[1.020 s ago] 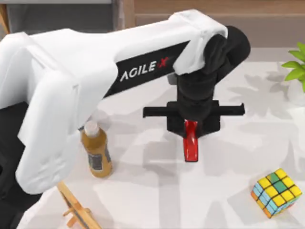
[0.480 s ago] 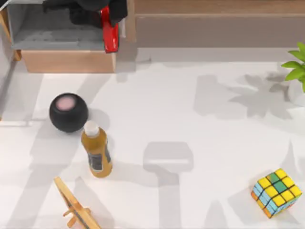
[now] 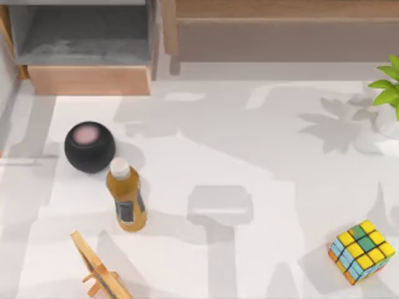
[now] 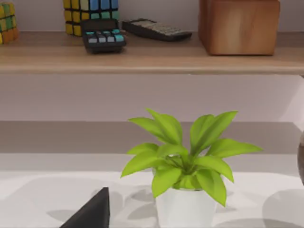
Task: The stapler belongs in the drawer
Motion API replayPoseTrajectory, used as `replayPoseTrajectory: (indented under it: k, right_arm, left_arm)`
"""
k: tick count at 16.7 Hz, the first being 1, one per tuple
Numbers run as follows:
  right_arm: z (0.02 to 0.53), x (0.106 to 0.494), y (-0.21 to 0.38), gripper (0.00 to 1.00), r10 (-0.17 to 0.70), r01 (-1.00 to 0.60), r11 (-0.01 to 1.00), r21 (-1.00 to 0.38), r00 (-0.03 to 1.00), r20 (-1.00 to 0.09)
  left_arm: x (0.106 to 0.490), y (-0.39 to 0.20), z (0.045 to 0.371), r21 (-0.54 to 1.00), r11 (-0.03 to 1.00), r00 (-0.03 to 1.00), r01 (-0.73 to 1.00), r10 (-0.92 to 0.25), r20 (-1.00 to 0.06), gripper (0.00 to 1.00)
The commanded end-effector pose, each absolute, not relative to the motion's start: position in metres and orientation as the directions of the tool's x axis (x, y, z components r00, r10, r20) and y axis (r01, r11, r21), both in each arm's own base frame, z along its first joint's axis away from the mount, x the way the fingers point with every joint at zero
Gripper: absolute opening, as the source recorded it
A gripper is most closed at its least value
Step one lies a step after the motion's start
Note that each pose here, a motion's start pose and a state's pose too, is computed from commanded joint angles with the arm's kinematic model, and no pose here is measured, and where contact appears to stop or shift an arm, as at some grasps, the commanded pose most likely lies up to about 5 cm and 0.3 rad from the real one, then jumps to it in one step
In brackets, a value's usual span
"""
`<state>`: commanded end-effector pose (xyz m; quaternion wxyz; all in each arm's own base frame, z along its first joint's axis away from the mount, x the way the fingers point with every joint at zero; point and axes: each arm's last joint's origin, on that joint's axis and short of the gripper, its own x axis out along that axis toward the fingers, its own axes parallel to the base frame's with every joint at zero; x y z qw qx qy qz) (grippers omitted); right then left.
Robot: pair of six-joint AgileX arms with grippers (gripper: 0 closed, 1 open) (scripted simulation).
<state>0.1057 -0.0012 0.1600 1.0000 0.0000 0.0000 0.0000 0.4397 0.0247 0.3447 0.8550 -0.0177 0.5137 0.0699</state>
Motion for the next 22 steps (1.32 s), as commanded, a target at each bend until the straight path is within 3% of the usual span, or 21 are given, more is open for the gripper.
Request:
replayPoseTrajectory:
  k: [6,12,22]
  right_arm:
    - [0.160,0.106,-0.001,1.00,0.000,0.000,1.000,0.000,1.000,0.000]
    - [0.160,0.106,-0.001,1.00,0.000,0.000,1.000,0.000,1.000,0.000]
    - [0.160,0.106,-0.001,1.00,0.000,0.000,1.000,0.000,1.000,0.000]
  left_arm:
    - [0.460,0.127,0.270,0.100,0.992,0.295,-0.082,0.120,-0.948,0.00]
    - [0.466,0.169,0.186,0.028,1.000,0.113,0.006,0.027,-0.993,0.00]
    - [0.465,0.170,0.173,0.015,1.000,0.089,0.020,0.013,-0.996,0.00]
